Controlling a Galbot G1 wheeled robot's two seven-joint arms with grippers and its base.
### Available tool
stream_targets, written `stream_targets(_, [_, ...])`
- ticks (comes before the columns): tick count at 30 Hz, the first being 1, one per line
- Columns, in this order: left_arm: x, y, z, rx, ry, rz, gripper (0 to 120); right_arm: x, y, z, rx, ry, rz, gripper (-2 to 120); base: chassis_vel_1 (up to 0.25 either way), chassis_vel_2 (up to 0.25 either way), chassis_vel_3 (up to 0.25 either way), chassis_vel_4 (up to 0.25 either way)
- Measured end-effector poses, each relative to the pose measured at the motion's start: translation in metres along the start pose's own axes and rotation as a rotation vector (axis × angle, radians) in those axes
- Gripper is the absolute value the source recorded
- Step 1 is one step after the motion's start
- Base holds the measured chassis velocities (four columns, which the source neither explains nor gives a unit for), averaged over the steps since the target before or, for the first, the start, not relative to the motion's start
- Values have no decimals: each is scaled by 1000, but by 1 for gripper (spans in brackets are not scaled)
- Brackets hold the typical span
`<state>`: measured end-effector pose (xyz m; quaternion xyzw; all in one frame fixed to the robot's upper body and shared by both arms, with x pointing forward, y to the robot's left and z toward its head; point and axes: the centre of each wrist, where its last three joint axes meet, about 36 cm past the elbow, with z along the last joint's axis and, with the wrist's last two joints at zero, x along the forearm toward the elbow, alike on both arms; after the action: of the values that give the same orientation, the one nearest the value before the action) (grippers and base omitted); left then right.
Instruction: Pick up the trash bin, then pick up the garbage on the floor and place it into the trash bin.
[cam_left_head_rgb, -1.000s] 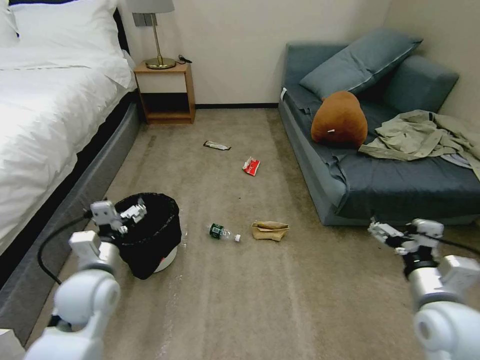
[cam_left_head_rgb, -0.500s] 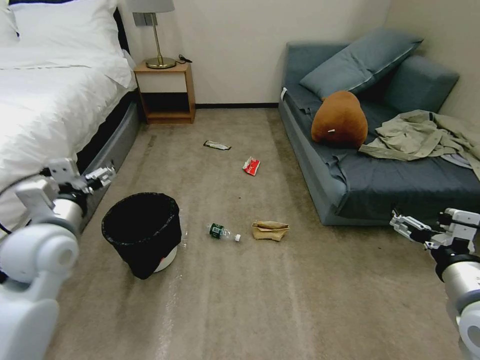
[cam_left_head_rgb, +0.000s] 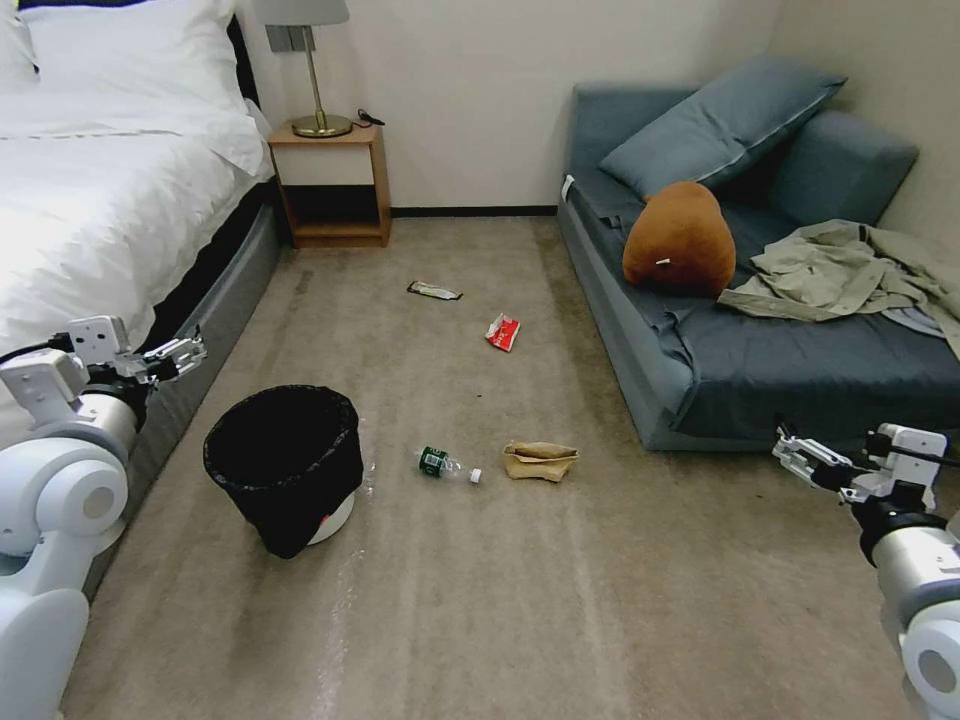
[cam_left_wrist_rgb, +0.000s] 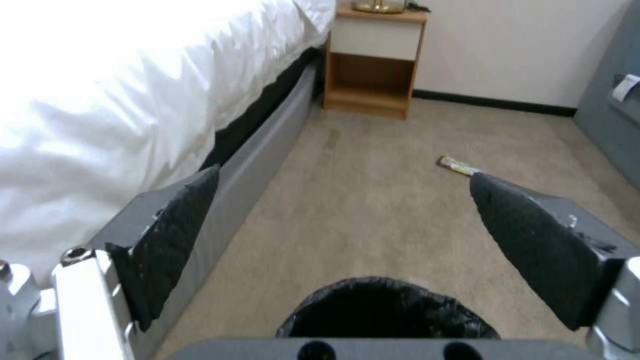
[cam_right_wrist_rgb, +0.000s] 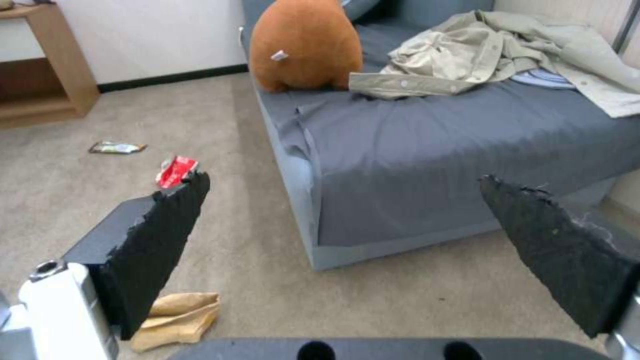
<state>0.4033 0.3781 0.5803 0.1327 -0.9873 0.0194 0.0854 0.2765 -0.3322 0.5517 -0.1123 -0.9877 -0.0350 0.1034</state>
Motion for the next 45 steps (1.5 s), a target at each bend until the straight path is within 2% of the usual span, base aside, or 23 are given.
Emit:
stream_targets(7, [-16,13,-7,7,78,-11,100,-1,-1,2,9,-2,3,100,0,0,0,0])
stream_targets(8, [-27,21,-13,-1,106,-23,100,-2,-2,2,11,-3,4,100,0,0,0,0])
stream_targets(10, [-32,26,-15,-2,124,-29,100,-2,-2,3,12,-2,4,100,0,0,0,0])
stream_targets(11, [-41,33,-19,-1,152,-43,100,-3,-1,3,12,-2,2,100,0,0,0,0])
stream_targets(12, [-41,33,-19,-1,152,-43,100,-3,-1,3,12,-2,2,100,0,0,0,0])
stream_targets(15, [-58,50,-19,-1,207,-85,100,-7,2,7,13,3,-9,100,0,0,0,0])
stream_targets(16, [-58,50,-19,-1,207,-85,100,-7,2,7,13,3,-9,100,0,0,0,0])
stream_targets(19, [-73,63,-6,3,267,-125,100,-10,6,11,17,2,-23,100,0,0,0,0])
stream_targets(20, [-73,63,-6,3,267,-125,100,-10,6,11,17,2,-23,100,0,0,0,0])
stream_targets(21, [-79,65,1,5,288,-137,100,-10,7,12,18,1,-27,100,0,0,0,0])
stream_targets(22, [-79,65,1,5,288,-137,100,-10,7,12,18,1,-27,100,0,0,0,0])
stream_targets(23, [-86,67,13,10,313,-146,100,-10,8,14,18,0,-29,100,0,0,0,0])
stream_targets(24, [-90,67,20,14,328,-149,100,-9,8,14,18,1,-29,100,0,0,0,0])
stream_targets(25, [-90,67,20,14,328,-149,100,-9,8,14,18,1,-29,100,0,0,0,0])
stream_targets(27, [-99,64,37,14,363,-149,100,-8,8,16,19,2,-27,100,0,0,0,0])
stream_targets(28, [-99,64,37,14,363,-149,100,-8,8,16,19,2,-27,100,0,0,0,0])
stream_targets(30, [-111,55,59,10,397,-144,99,-6,7,17,23,0,-21,100,0,0,0,0])
stream_targets(31, [-111,55,59,10,397,-144,99,-6,7,17,23,0,-21,100,0,0,0,0])
stream_targets(33, [-121,47,72,8,416,-137,100,-4,7,18,28,1,-16,100,0,0,0,0])
stream_targets(36, [-129,38,81,7,430,-126,100,-2,6,19,31,2,-13,100,0,0,0,0])
stream_targets(40, [-135,30,87,5,440,-117,99,-2,6,20,32,0,-11,100,0,0,0,0])
stream_targets(42, [-146,18,96,1,454,-108,100,-3,6,22,30,-1,-8,100,0,0,0,0])
stream_targets(45, [-151,13,101,-4,463,-109,100,-4,6,23,30,1,-7,100,0,0,0,0])
